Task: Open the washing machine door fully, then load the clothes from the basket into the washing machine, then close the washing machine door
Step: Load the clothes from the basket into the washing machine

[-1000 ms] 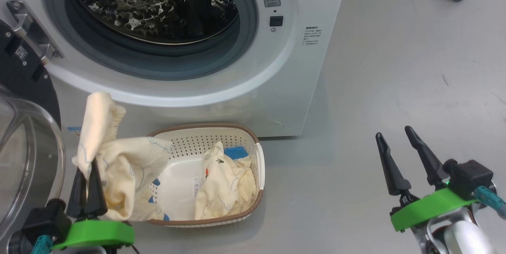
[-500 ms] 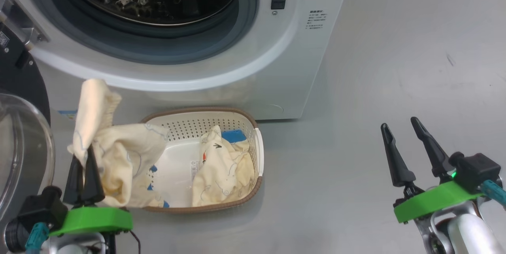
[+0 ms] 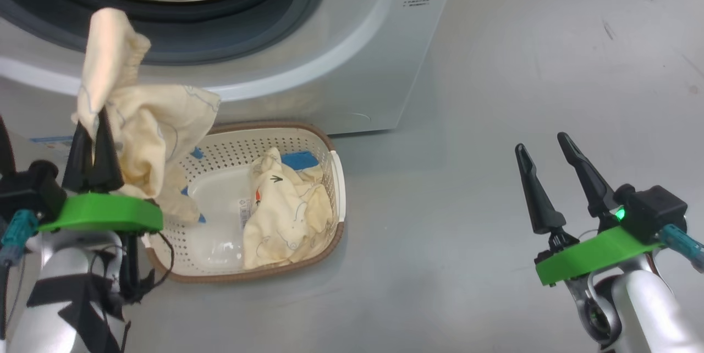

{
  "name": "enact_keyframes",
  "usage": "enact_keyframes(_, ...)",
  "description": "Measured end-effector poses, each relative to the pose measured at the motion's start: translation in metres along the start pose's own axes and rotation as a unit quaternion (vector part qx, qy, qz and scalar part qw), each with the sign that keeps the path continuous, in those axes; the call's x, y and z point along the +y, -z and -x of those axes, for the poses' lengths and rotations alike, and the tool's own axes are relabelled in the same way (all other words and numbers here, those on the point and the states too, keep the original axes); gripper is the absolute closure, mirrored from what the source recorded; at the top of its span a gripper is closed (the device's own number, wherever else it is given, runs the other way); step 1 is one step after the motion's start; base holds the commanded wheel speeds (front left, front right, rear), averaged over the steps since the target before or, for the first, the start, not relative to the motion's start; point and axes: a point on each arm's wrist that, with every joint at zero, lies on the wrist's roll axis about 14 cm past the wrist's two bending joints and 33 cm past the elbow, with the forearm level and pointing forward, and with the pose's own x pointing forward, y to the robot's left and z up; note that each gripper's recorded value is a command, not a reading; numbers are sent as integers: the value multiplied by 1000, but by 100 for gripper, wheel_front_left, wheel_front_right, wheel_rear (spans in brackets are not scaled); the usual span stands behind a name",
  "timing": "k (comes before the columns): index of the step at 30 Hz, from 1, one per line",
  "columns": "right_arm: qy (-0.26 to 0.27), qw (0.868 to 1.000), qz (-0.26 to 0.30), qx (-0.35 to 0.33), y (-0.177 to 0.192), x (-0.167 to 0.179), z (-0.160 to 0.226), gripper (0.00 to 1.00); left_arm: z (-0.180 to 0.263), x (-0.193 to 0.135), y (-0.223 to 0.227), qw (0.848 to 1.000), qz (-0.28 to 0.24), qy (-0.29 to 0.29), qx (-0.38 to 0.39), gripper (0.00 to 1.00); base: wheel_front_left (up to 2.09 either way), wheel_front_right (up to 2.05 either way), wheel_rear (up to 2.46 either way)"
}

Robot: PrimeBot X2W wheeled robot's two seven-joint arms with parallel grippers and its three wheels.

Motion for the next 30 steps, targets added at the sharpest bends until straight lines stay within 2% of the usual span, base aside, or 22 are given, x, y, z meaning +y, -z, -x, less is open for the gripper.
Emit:
enact_keyframes(14, 42, 999, 6, 21, 12, -27, 2, 0, -93, -34, 6, 998, 5, 63, 14, 100, 0, 0, 0)
enact_keyframes(25, 73, 996, 2, 54, 37, -44, 1, 0, -158, -36, 29, 995, -19, 83, 51, 100, 0, 0, 0)
enact_keyframes(30, 75, 995, 0, 71, 53, -47, -9, 0, -193, -34, 42, 995, 0, 79, 67, 100, 0, 0, 0)
